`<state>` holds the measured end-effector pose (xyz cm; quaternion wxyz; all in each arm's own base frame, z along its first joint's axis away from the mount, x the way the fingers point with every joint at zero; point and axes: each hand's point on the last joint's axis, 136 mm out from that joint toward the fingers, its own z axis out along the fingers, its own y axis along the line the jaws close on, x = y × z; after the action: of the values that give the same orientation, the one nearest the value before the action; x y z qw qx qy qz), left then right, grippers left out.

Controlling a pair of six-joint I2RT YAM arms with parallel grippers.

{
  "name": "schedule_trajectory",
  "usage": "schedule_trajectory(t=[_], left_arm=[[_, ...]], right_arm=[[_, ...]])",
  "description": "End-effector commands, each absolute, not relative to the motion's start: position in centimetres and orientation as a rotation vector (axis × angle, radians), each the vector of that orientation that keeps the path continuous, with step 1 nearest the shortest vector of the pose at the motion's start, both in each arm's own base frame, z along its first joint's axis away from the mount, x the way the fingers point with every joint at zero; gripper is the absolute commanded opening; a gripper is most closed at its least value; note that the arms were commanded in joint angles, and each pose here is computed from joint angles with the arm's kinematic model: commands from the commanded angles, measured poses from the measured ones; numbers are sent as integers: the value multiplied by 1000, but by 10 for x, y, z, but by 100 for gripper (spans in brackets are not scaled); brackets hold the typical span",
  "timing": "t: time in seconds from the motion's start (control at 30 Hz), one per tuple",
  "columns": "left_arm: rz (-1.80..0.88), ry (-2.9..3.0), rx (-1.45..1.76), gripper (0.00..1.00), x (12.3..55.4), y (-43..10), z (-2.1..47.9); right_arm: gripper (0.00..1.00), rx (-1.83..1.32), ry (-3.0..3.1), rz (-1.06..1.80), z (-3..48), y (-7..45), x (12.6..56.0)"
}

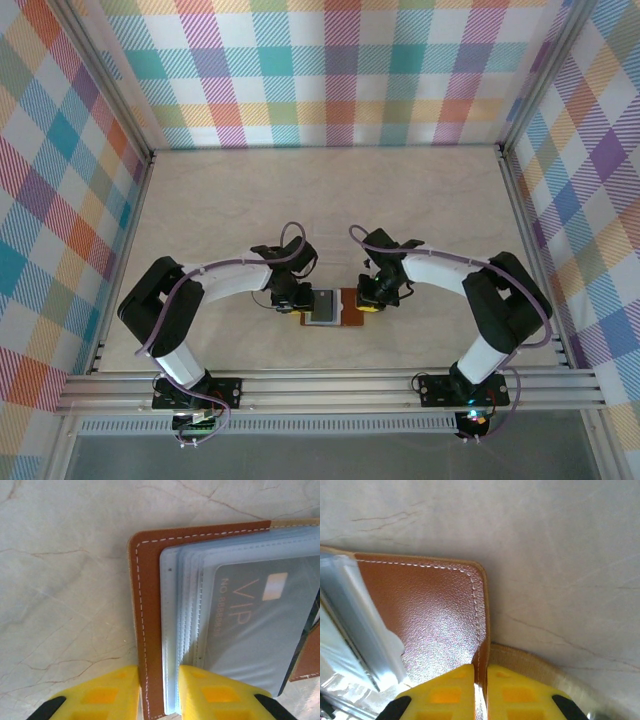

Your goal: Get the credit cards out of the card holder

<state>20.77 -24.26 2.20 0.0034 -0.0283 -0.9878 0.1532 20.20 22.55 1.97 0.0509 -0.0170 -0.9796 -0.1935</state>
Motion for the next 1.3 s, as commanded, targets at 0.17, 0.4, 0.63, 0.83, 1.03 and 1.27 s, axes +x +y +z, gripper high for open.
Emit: schedule_trajectory(t=[0.17, 0.4, 0.63, 0.83, 1.03, 1.27], left_arm=[[490, -3063, -93, 22, 193, -233, 12], [667, -3046, 9, 22, 187, -242, 17], [668, -3147, 24, 26, 205, -236, 48], [766, -3136, 30, 31, 220, -253, 62], [712, -3096, 14, 25, 220, -257, 43], [659, -3058, -4, 26, 214, -255, 26]], right_arm=[[12, 29, -3018, -423, 10, 218, 199], [21, 45, -3059, -455, 30, 222, 206], [25, 85, -3099, -488, 55, 223, 210], [28, 81, -3138, -513, 75, 219, 210], [27, 76, -3163, -693, 113, 231, 214], [24, 104, -2946, -1115, 131, 293, 213]])
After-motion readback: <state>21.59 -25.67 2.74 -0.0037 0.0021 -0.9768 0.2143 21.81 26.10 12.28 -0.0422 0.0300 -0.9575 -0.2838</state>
